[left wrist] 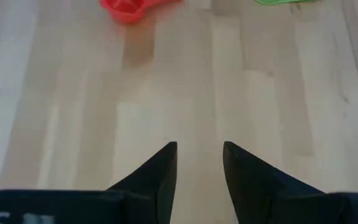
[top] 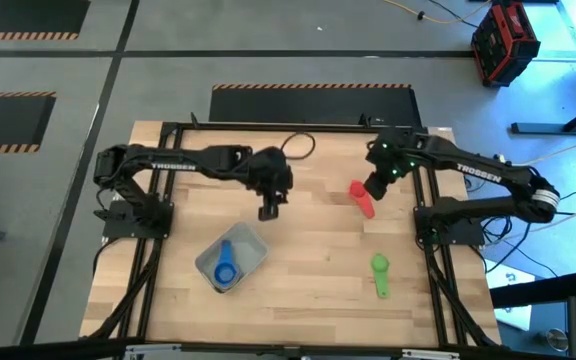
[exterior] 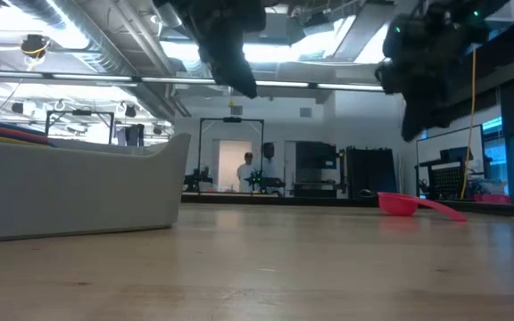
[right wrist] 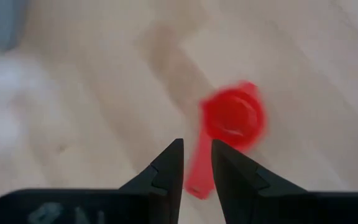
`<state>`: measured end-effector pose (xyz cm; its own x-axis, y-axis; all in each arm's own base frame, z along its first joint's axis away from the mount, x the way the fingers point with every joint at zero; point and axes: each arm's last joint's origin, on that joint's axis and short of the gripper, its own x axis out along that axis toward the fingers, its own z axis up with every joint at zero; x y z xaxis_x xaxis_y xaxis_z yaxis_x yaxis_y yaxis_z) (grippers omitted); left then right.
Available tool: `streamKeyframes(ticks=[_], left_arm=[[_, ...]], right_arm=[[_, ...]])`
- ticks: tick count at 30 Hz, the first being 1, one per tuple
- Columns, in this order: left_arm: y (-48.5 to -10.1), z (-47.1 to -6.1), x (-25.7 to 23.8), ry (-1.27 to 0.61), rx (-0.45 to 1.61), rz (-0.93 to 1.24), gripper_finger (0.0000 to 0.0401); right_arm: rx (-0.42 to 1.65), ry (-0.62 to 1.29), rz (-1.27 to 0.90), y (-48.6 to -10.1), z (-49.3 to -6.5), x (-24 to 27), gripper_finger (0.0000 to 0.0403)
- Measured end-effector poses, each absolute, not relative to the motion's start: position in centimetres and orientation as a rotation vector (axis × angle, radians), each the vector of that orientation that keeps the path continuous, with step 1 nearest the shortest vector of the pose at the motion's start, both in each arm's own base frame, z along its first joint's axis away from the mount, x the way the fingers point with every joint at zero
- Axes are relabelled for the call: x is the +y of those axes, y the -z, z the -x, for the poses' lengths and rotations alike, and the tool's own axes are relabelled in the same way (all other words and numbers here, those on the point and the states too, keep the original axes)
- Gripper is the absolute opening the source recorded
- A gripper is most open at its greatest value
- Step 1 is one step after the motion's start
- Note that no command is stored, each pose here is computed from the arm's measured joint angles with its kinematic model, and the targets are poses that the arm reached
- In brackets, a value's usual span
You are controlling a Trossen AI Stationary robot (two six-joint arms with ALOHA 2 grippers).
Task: Nest measuring cups in basket
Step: Stack the red measuring cup on the blue measuring cup in the gray bin
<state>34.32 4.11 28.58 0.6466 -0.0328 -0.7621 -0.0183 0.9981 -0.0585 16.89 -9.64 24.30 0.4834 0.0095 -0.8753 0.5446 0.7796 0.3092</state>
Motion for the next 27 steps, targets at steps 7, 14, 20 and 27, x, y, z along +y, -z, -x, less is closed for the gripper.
streamKeyframes(ticks=[7, 14, 20, 27], left_arm=[[-28.7, -34.2, 6.1, 0.026, 0.840, 0.072, 0.0124], [-28.7, -34.2, 5.9, 0.036, 0.839, 0.070, 0.0124], [-28.7, -34.2, 5.6, 0.053, 0.838, 0.073, 0.0124], [-28.7, -34.2, 5.6, 0.061, 0.837, 0.079, 0.0124]], right_arm=[[1.037, 0.462, -0.738, -22.0, -15.2, -10.6, 0.0087], [1.067, 0.546, -0.835, -20.0, -13.6, -11.2, 0.0087], [1.013, 0.485, -0.903, -17.9, -13.1, -11.2, 0.0087], [0.945, 0.436, -0.932, -16.1, -12.7, -11.1, 0.0087]])
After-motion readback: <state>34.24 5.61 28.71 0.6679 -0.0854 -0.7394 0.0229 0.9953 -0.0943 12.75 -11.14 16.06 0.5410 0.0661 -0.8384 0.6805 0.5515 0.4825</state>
